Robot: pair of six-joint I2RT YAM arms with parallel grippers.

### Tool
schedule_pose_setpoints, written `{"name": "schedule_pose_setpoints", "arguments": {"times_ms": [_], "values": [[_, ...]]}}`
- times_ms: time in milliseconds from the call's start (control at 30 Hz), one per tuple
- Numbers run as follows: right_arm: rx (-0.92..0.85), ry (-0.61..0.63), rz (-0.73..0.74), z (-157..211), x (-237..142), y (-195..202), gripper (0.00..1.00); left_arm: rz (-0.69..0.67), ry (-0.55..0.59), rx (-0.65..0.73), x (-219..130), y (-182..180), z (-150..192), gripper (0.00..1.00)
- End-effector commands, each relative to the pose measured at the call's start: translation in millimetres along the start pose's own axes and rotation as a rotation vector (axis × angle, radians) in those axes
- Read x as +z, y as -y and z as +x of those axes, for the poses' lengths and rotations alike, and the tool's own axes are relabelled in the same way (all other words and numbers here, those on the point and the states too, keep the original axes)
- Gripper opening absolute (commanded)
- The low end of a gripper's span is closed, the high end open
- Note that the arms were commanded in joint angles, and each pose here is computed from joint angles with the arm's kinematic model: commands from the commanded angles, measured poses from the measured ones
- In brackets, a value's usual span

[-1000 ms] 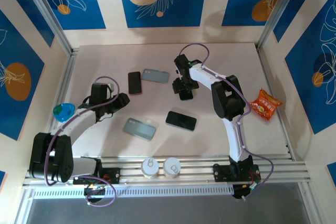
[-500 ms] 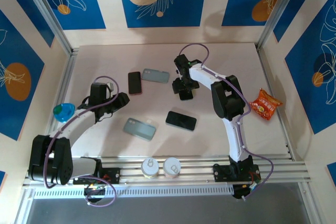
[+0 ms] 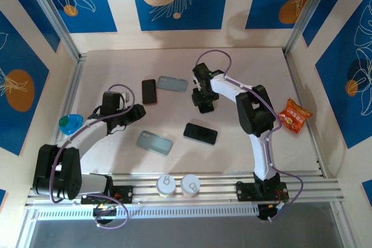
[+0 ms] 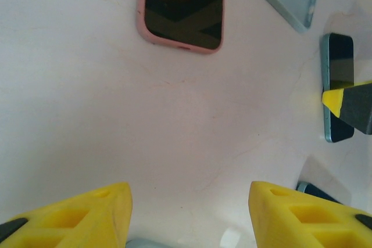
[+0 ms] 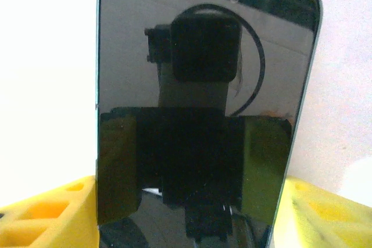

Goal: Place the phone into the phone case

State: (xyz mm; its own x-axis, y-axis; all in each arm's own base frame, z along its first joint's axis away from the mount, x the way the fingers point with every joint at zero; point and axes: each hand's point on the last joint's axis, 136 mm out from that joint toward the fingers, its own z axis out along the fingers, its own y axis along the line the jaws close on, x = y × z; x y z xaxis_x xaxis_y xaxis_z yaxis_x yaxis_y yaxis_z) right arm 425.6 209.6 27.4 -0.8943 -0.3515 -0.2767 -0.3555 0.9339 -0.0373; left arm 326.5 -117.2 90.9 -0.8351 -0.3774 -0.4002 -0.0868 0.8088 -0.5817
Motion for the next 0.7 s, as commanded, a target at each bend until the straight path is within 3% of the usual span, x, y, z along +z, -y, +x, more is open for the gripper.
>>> {"name": "schedule_pose_setpoints", "arguments": {"times_ms": [0, 300, 667], "values": [[-0.092, 0.089, -0.065, -12.5, -37.4, -15.1, 0.53, 0.090, -0.028, 0.073, 2.8, 28.2, -5.7, 0.56], [-0.190, 0.133, -0.144, -7.7, -63.0, -36.9, 0.53, 0.210, -0.140, 0.157, 34.8, 72.3, -6.9, 0.53], [-0.254, 0.134, -0.191, -2.5, -69.5, -62.3, 0.53, 0.367, -0.239, 0.131, 84.7, 123.9, -13.7, 0.59]]}}
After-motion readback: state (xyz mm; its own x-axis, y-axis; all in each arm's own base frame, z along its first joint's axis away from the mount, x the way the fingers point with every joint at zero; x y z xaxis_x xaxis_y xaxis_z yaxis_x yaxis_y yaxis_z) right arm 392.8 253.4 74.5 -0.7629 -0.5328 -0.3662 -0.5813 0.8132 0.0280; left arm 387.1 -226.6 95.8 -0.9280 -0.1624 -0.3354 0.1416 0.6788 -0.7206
